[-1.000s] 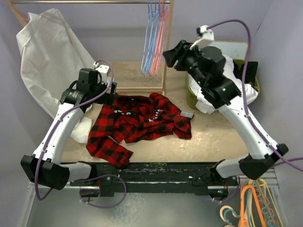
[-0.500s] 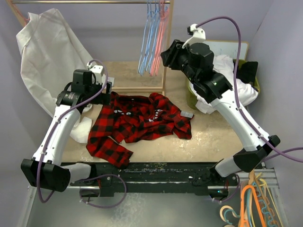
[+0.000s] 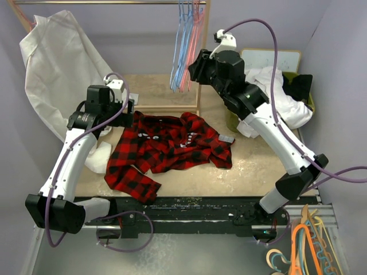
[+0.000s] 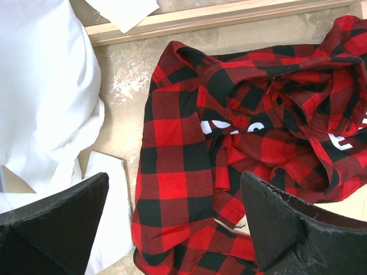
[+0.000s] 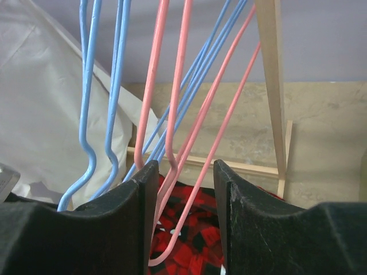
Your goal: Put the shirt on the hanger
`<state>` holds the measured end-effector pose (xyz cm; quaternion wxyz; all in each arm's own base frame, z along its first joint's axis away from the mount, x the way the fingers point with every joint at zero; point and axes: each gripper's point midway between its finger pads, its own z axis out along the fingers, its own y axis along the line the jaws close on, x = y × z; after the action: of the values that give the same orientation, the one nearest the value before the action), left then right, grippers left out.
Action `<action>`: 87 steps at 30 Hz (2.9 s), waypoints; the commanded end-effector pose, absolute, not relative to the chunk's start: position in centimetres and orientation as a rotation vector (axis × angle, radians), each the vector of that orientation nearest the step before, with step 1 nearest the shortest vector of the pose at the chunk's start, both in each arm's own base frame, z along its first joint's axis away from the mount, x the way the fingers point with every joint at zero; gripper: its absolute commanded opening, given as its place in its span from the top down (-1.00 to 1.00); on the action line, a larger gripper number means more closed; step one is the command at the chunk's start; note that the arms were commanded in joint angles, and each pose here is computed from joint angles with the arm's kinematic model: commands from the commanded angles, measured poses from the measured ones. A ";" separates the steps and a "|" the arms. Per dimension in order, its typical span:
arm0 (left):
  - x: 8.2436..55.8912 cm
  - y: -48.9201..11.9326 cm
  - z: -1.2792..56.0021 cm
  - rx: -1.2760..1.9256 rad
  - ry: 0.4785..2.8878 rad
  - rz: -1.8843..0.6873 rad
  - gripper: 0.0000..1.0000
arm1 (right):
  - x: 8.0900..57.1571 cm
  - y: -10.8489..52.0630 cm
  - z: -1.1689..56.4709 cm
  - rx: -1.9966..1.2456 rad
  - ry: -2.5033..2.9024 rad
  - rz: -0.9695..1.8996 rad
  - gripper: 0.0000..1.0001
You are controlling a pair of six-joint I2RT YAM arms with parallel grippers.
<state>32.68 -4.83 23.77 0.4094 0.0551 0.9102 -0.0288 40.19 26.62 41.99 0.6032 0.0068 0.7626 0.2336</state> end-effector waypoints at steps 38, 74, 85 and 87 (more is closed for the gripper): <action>33.1 -4.8 25.0 0.130 2.226 -0.086 -0.99 | 39.6 22.5 49.4 0.042 1.650 0.291 1.00; 42.3 -9.6 14.8 0.278 2.240 0.145 -0.50 | 19.1 16.6 29.5 -0.159 1.946 0.695 1.00; 43.4 -10.5 14.5 0.346 2.251 0.112 1.00 | 16.1 22.0 25.5 -0.407 1.966 1.016 1.00; 43.3 -10.4 15.3 0.340 2.236 0.110 1.00 | 16.0 22.7 25.7 -0.422 1.930 1.059 1.00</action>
<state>41.42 -10.03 11.21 0.3711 0.1439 0.9158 0.0531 16.36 20.02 22.23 0.4069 -0.1423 0.8349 0.3424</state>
